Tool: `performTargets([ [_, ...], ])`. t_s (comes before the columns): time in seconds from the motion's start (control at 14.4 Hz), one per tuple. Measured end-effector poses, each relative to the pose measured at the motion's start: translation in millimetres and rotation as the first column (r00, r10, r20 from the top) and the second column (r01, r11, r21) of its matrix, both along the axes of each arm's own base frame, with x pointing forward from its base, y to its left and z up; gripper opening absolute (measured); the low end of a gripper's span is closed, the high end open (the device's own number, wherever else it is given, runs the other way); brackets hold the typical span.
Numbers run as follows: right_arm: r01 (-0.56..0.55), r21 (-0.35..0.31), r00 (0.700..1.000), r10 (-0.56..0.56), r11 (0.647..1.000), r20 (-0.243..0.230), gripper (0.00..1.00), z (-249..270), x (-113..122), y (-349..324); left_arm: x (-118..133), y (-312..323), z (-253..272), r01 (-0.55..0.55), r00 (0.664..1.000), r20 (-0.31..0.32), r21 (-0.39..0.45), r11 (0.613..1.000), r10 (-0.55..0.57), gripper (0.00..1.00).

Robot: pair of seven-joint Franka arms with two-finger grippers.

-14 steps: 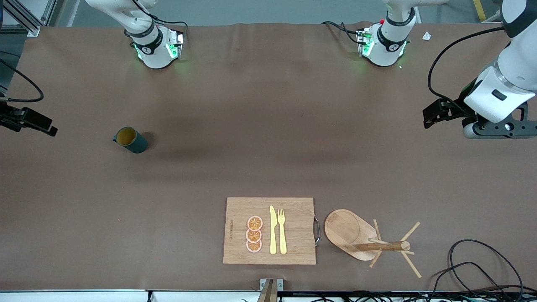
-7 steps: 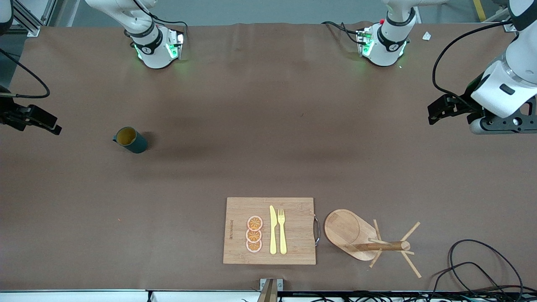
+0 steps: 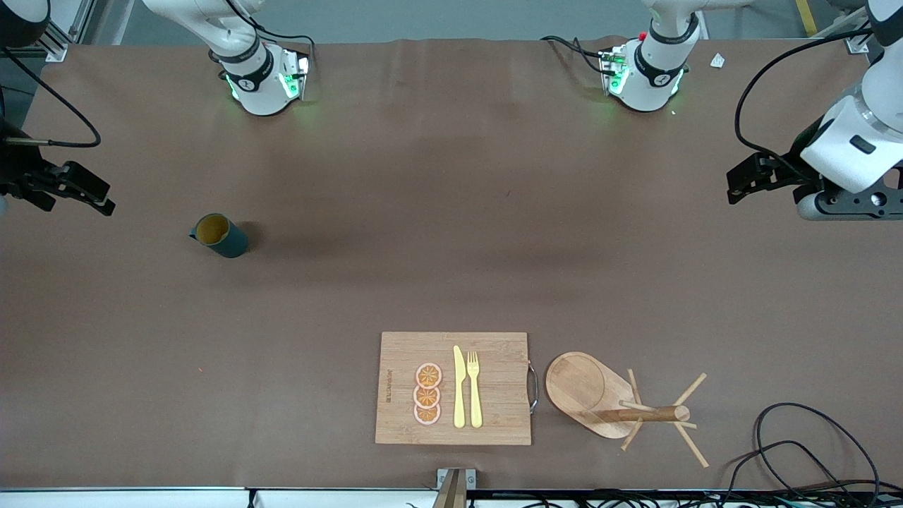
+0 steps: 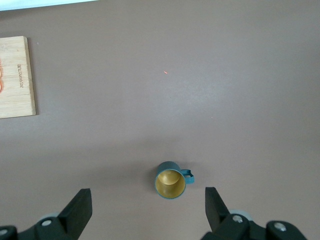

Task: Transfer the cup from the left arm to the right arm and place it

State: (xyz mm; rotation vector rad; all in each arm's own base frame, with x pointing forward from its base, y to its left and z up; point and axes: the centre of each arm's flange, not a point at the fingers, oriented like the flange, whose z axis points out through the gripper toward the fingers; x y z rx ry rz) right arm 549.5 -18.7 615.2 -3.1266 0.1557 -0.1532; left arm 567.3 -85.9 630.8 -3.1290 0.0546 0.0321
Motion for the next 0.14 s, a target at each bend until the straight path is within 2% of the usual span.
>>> performTargets([
  [0.14,-0.006,-0.001,1.000,0.006,1.000,0.003,1.00,0.3,0.1,0.0,-1.8,3.3,1.5,0.006,1.000,-0.002,0.001,1.000,-0.006,1.00],
])
